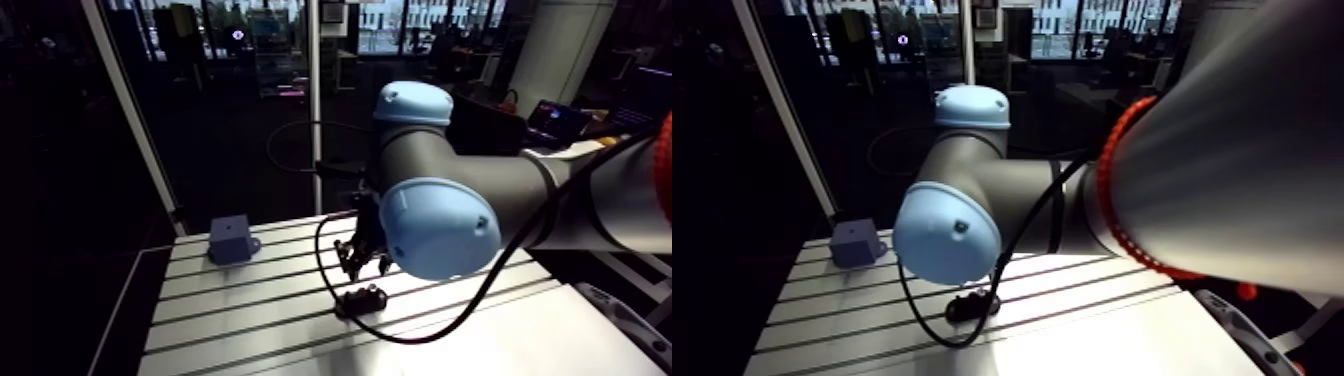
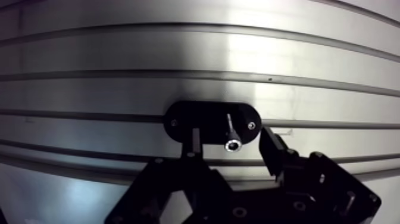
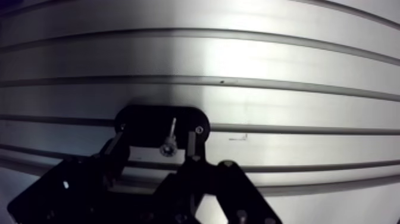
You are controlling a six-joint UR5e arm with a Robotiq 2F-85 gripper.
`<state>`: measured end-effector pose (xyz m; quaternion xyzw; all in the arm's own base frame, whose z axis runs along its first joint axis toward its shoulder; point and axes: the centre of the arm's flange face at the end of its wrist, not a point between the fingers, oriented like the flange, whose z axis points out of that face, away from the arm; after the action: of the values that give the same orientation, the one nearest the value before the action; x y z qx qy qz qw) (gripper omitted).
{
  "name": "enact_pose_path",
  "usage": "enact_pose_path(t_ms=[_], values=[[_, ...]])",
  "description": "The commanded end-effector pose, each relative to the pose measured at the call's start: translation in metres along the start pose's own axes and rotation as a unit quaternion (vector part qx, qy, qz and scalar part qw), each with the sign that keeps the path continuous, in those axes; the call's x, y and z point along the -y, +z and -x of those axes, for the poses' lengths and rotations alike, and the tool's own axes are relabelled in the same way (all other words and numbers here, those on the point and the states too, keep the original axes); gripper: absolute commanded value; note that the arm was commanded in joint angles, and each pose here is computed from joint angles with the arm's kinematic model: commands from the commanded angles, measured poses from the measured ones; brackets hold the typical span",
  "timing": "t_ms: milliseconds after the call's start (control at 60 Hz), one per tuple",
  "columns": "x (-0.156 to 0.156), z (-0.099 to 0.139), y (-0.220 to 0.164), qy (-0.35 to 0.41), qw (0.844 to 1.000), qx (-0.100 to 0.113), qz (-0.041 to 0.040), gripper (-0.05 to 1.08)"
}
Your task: Pick up the M10 bolt and insert it into the hole until fully seated.
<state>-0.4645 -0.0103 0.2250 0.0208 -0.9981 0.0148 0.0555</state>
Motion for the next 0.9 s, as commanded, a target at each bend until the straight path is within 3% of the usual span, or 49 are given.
enact_pose_path(t_ms=[17,900], values=[[-0.001,0.005,0.004,0.002,1.0,0.002,0.0064,0.41],[-0.003,0.008,0.017,0.008,1.0,0.016,0.0026,0.46]])
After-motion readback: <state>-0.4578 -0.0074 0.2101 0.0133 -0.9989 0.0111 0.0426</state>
